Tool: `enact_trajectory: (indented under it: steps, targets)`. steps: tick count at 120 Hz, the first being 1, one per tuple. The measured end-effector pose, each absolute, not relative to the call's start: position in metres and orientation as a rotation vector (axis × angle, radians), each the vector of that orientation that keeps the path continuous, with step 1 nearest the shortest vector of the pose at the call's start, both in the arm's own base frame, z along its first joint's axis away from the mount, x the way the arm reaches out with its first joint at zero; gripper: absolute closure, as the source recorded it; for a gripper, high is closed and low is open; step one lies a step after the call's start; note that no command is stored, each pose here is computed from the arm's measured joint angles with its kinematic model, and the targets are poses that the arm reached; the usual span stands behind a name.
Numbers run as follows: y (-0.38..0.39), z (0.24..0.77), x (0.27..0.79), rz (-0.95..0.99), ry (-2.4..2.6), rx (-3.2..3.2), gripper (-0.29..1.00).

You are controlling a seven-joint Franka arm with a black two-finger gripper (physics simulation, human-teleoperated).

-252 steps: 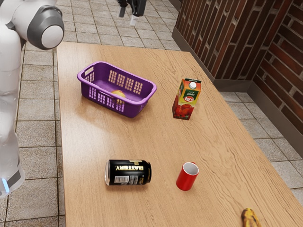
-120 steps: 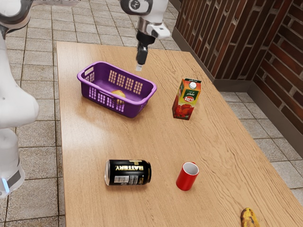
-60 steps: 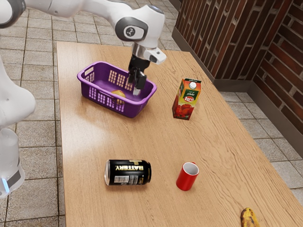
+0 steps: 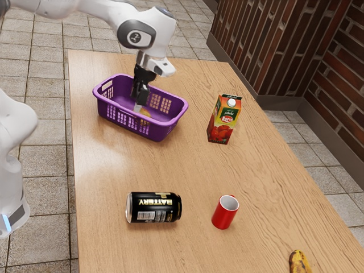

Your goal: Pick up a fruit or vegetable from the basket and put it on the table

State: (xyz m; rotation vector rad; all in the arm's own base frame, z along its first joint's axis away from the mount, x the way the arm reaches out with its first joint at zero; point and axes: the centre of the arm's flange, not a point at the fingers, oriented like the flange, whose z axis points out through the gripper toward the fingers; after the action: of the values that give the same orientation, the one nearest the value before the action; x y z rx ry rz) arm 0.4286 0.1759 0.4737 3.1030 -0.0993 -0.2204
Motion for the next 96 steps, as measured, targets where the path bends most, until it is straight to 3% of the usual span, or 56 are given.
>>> enact_trajectory:
  steps: [96]
  targets:
    - [0.202, 0.448, 0.419, -0.076, -0.080, 3.128, 0.02]
